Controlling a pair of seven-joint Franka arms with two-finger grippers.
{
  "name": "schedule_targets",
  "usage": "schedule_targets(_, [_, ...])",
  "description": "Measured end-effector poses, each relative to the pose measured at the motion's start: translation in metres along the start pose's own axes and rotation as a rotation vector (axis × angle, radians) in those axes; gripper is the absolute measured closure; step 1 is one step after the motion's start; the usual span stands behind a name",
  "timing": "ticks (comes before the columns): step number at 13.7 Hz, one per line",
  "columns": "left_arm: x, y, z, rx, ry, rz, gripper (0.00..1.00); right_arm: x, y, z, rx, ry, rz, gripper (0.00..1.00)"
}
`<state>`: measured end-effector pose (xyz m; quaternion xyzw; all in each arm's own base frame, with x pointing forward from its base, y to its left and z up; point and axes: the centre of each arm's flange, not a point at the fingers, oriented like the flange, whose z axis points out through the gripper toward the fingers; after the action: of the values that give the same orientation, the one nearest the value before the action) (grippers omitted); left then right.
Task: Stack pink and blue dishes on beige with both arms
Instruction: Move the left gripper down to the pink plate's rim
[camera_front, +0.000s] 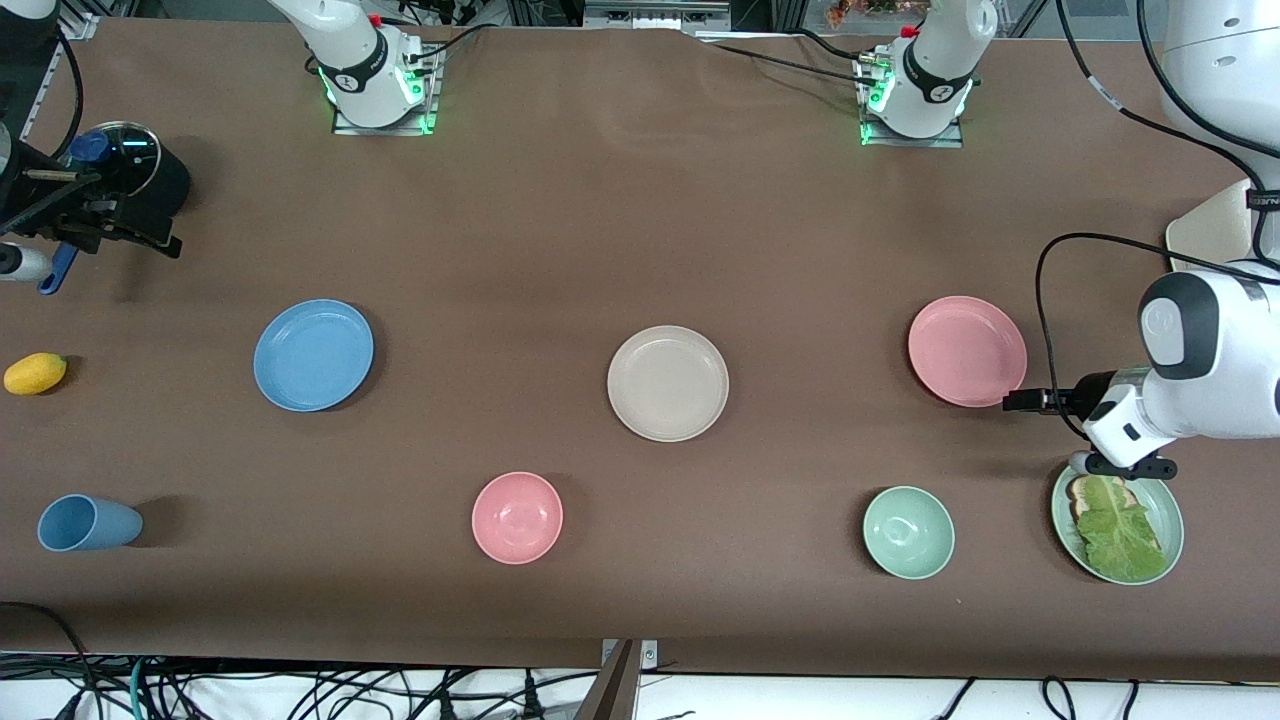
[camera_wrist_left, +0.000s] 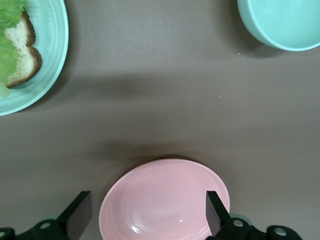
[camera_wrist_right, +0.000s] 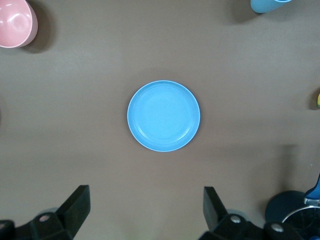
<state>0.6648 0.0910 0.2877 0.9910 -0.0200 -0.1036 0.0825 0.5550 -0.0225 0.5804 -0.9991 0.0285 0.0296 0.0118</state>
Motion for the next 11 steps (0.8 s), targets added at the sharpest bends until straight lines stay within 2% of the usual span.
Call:
schedule_targets(8, [-0.014, -0.043, 0.036, -0.075, 0.016, 0.051, 0.0, 0.0, -0.001, 0.0, 0.0, 0.0, -0.002, 0.0])
schedule_targets(11, [-0.018, -0.048, 0.043, -0.08, 0.016, 0.054, 0.0, 0.0, -0.003, 0.0, 0.0, 0.0, -0.005, 0.0])
